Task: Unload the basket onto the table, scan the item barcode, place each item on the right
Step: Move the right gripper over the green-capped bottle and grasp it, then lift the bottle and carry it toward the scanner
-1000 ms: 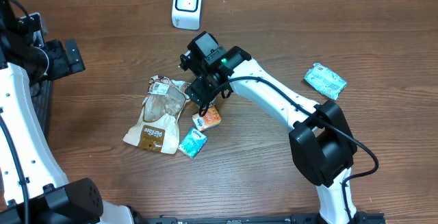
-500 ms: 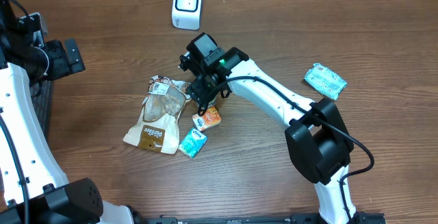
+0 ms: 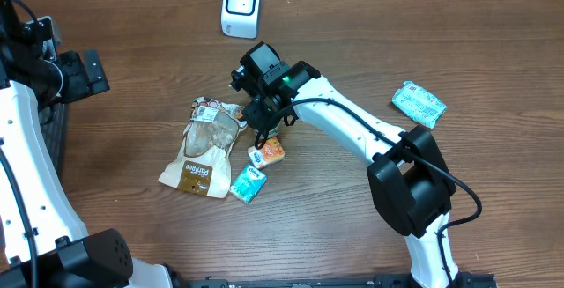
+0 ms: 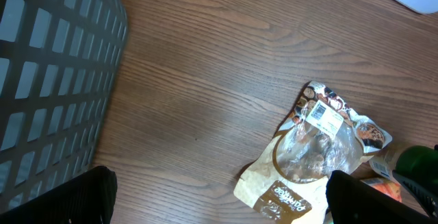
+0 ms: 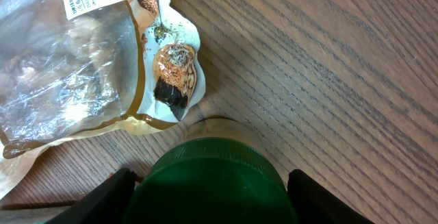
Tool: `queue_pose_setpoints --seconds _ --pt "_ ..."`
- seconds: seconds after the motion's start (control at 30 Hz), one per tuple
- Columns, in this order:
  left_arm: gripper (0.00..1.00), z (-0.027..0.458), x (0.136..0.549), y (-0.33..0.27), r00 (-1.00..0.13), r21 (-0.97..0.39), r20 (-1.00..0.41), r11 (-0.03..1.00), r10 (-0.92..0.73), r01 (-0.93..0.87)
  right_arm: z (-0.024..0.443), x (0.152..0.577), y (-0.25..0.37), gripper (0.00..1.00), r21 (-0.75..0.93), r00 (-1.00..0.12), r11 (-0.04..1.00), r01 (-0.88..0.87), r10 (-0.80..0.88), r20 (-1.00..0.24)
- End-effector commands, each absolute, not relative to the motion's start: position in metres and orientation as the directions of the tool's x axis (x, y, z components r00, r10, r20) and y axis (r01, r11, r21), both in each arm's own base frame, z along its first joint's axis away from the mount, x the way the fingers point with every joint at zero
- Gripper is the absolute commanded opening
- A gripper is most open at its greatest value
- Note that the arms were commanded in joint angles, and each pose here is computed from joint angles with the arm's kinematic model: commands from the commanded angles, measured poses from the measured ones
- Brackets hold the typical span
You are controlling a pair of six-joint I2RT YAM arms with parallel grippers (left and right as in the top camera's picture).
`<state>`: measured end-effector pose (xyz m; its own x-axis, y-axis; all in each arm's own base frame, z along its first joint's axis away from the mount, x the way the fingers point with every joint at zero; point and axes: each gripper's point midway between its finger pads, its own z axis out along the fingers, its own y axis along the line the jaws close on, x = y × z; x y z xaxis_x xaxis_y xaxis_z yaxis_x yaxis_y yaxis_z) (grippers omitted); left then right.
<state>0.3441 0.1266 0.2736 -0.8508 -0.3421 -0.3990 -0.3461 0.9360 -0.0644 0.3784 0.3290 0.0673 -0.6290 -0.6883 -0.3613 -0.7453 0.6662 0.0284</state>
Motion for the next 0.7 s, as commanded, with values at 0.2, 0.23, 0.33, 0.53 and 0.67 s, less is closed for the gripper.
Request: queue_pose_setpoints --seconds 0.2,0.23,0.33,0.53,0.67 --pt "1.00 0.278 0.346 0.125 -0.852 -0.063 -0.413 0.943 -0.322 -0.326 0.088 0.391 0.311 0.47 0.105 -0.749 0.770 -0.629 -0.564 -0.347" --pt "1.00 0.278 0.346 0.125 -0.852 -0.063 -0.413 0.943 -0.322 -0.326 0.096 0.393 0.312 0.47 0.134 -0.756 0.770 -0.623 -0.551 -0.353" --pt "1.00 0.278 0.346 0.125 -0.852 -0.063 -0.413 0.943 -0.322 -0.326 0.136 0.396 0.314 0.47 0.270 -0.773 0.739 -0.617 -0.505 -0.383" --pt "1.00 0.278 0.346 0.125 -0.852 -0.063 -0.413 0.943 -0.322 -0.326 0.231 0.402 0.303 0.38 0.558 -0.807 0.586 -0.588 -0.378 -0.453" --pt "1.00 0.278 0.346 0.125 -0.852 -0.063 -0.413 0.943 -0.322 -0.326 0.286 0.401 0.285 0.36 0.664 -0.784 0.416 -0.621 -0.325 -0.529"
